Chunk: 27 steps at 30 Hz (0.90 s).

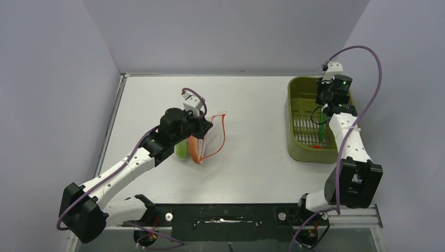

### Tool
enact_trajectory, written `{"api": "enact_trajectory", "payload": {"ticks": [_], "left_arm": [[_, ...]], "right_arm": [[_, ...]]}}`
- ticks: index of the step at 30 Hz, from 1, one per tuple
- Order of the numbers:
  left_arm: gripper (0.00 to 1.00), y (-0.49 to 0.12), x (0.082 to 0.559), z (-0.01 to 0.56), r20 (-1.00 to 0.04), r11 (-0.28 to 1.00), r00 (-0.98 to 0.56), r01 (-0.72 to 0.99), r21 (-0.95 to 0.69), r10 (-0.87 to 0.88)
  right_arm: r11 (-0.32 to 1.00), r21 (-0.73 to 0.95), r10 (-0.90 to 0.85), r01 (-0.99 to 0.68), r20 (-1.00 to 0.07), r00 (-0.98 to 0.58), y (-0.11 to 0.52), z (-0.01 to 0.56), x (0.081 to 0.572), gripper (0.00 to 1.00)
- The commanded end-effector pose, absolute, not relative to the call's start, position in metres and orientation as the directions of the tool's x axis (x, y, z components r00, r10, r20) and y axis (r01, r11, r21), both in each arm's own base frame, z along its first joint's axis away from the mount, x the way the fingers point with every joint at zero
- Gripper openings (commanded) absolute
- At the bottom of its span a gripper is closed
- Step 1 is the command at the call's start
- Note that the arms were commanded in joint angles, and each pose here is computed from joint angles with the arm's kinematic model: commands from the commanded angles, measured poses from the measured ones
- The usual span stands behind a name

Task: Place the food in the zip-top bag and seal the zipper
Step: Place the fake vegetable in the zipper food storage bag.

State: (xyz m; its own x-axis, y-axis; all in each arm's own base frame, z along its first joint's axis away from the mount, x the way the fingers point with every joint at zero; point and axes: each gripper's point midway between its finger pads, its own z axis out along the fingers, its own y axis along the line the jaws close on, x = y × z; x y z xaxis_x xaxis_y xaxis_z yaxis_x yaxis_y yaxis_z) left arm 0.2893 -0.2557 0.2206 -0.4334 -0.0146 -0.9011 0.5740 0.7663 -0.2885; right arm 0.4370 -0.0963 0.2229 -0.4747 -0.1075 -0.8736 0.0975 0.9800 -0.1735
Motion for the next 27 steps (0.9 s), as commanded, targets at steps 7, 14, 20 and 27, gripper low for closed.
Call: {"api": "enact_trajectory", "payload": {"ticks": [7,14,20,27], "left_arm": [[0.00,-0.270,0.284,0.303,-0.913,0.691,-0.386,0.625,-0.363,-0.130],[0.00,-0.274,0.282,0.325,-0.913,0.671,-0.381,0.641,-0.373,-0.143],[0.00,-0.281,0.276,0.331,-0.897,0.627,-0.411,0.658,-0.417,-0.165],[0.00,-0.286,0.275,0.330,-0.871,0.604,-0.453,0.646,-0.468,-0.190]], "right_arm": [[0.991,-0.066,-0.097,-0.117,-0.952,-0.290,-0.017,0.305,0.412,0.00],[0.967,-0.111,-0.154,-0.229,-0.972,-0.177,0.035,0.353,0.393,0.00],[0.899,-0.167,-0.166,-0.404,-0.985,0.037,0.086,0.410,0.362,0.00],[0.712,-0.216,-0.043,-0.668,-0.963,0.265,0.151,0.450,0.305,0.00]]}}
